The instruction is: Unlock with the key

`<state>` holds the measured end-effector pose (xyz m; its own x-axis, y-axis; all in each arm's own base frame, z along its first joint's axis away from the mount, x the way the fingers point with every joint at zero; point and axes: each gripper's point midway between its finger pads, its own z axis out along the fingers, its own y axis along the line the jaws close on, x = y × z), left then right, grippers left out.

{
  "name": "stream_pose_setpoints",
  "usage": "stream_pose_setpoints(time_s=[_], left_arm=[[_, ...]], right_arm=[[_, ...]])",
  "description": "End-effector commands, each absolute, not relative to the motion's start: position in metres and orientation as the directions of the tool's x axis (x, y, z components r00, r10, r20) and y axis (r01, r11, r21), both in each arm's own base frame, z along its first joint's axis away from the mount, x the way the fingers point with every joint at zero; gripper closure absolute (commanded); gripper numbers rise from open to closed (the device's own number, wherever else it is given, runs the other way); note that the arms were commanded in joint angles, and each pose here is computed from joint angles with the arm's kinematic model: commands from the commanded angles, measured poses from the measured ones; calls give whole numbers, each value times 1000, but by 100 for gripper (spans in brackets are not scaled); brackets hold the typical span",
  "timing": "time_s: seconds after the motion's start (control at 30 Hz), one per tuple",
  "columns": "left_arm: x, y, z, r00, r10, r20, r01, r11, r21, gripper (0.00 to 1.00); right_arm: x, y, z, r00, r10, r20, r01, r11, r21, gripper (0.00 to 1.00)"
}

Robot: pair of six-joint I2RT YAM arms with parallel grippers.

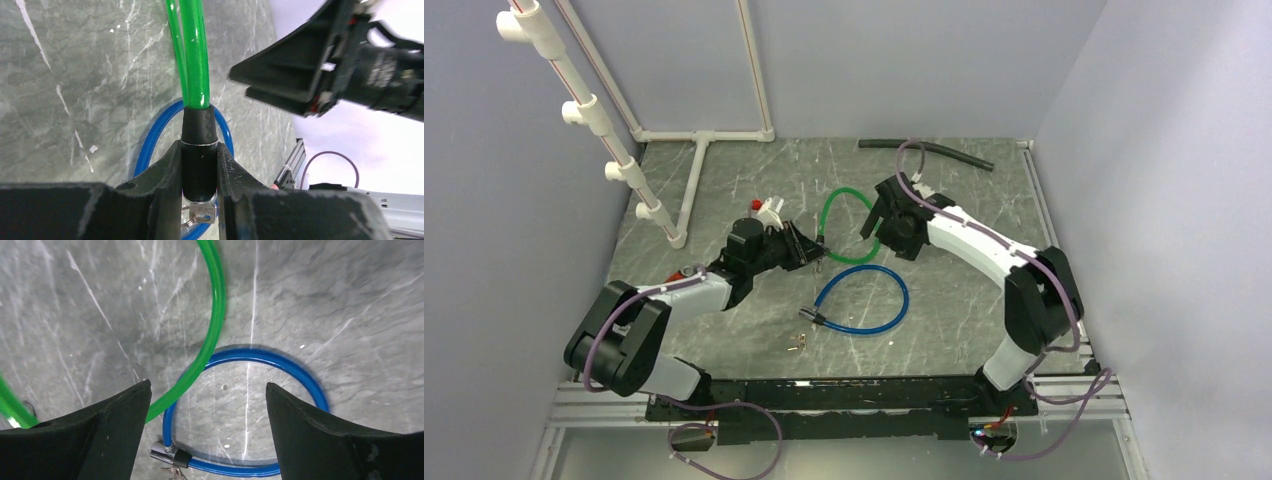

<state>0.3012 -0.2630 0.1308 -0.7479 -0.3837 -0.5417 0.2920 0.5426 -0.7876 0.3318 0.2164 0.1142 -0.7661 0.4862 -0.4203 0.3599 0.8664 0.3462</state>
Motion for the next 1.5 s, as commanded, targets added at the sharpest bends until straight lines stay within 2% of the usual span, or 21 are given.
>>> stream_pose_setpoints(time_s=[0.0,0.23,0.3,0.43,0.63,0.67,0.77,0.8,0.87,1.0,1.3,1.4,1.47], left_arm=[[314,-275,168,-695,-478,-537,350,428,-833,100],[321,-286,152,-730,-512,-453,312,341,-887,100],[323,-289,149,-733,-509,-451,320,327,-889,100],[326,-291,139,-743,-503,-441,306,331,-893,100],[325,-293,137,-749,-498,-437,310,320,-895,100],[325,-293,137,-749,-498,-438,312,318,-895,100],[324,-295,139,-750,-494,-440,322,308,-895,100],[324,-296,139,-750,-492,-442,325,308,-894,100],[323,-295,140,-748,-489,-448,327,316,-891,100],[322,-289,137,-739,-483,-471,316,369,-874,100],[326,-269,136,-690,-445,-571,306,536,-787,100],[327,-267,140,-680,-427,-596,317,561,-764,100],[329,-261,140,-670,-409,-620,312,603,-734,100]], right_arm=[[329,249,111,-805,512,-299,364,825,433,15],[335,257,91,-817,514,-261,385,824,416,17],[336,256,85,-814,520,-258,397,824,404,17],[347,249,68,-806,533,-258,421,822,383,27],[358,251,50,-816,526,-241,420,825,378,28],[358,254,47,-822,520,-232,412,825,387,34],[356,259,38,-834,511,-210,404,824,398,72],[356,258,35,-834,510,-210,406,826,391,78],[358,253,31,-833,508,-221,406,831,380,99],[360,233,28,-828,510,-234,410,835,367,100],[363,197,49,-806,458,-375,378,886,268,100],[370,187,57,-807,405,-429,346,914,213,100],[378,177,66,-822,302,-482,264,953,147,100]])
